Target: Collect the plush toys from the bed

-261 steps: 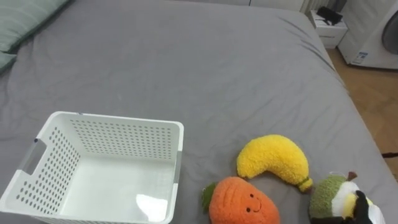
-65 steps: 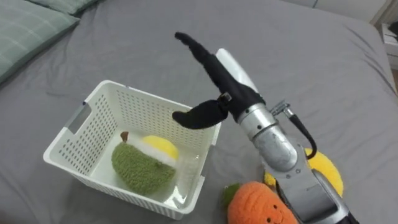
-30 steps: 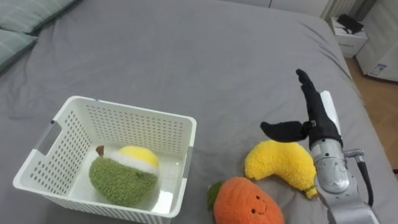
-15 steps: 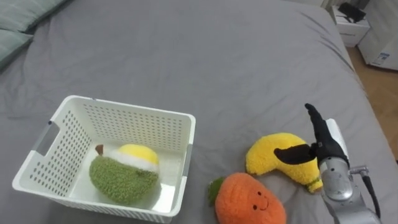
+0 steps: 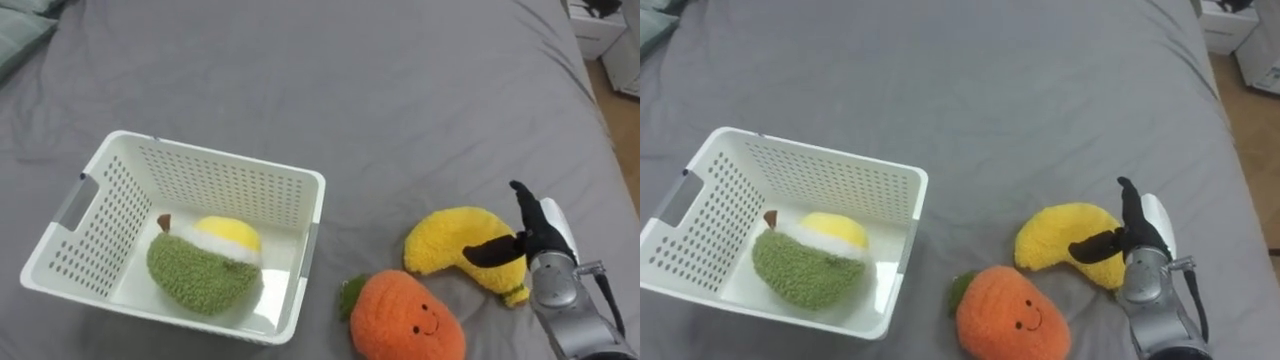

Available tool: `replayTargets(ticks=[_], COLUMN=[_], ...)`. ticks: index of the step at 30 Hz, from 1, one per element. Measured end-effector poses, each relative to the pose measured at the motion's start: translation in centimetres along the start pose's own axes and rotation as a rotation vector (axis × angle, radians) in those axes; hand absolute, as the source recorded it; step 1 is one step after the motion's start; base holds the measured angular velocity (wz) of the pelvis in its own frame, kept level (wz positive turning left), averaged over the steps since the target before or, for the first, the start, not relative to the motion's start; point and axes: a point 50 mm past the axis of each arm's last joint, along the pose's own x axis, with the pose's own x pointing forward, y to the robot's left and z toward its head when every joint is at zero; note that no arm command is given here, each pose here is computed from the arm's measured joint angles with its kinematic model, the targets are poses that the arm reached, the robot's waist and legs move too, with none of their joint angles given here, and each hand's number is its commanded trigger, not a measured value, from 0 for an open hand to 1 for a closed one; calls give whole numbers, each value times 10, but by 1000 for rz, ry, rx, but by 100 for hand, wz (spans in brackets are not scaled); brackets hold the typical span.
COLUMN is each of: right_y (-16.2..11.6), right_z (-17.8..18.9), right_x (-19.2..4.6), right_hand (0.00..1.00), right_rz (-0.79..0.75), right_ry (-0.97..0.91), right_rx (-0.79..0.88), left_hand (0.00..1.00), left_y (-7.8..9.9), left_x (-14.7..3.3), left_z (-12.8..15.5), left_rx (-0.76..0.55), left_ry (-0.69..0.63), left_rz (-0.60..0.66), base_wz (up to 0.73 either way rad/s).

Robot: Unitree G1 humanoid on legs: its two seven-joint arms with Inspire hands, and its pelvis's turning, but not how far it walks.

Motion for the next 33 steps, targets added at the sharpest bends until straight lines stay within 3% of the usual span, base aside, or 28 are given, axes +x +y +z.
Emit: replayTargets(ticks=[6, 10, 19, 20, 21, 33], right_y=[-8, -13, -15, -14, -13, -11], right_z=[-14, -18, -18, -19, -22, -24], right_x=[7, 10, 14, 13, 13, 12], right_hand=[0, 0, 0, 69, 100, 100], right_rz=[-13, -20, -6, 0, 8, 5], right_ry=[84, 115, 129, 130, 140, 145], right_rx=[-41, -69, -131, -142, -155, -192], left_hand=[0, 0, 0, 0, 0, 0], left_y=[5, 6, 6, 6, 6, -1], left_x=[4, 5, 8, 8, 9, 7], left_z=[15, 6, 19, 20, 23, 30], left_rx=[28, 69, 46, 43, 44, 89], left_ry=[-58, -28, -42, -44, -54, -91], left_rz=[7, -1, -4, -4, -4, -30], base_wz=[12, 3, 2, 10, 17, 3])
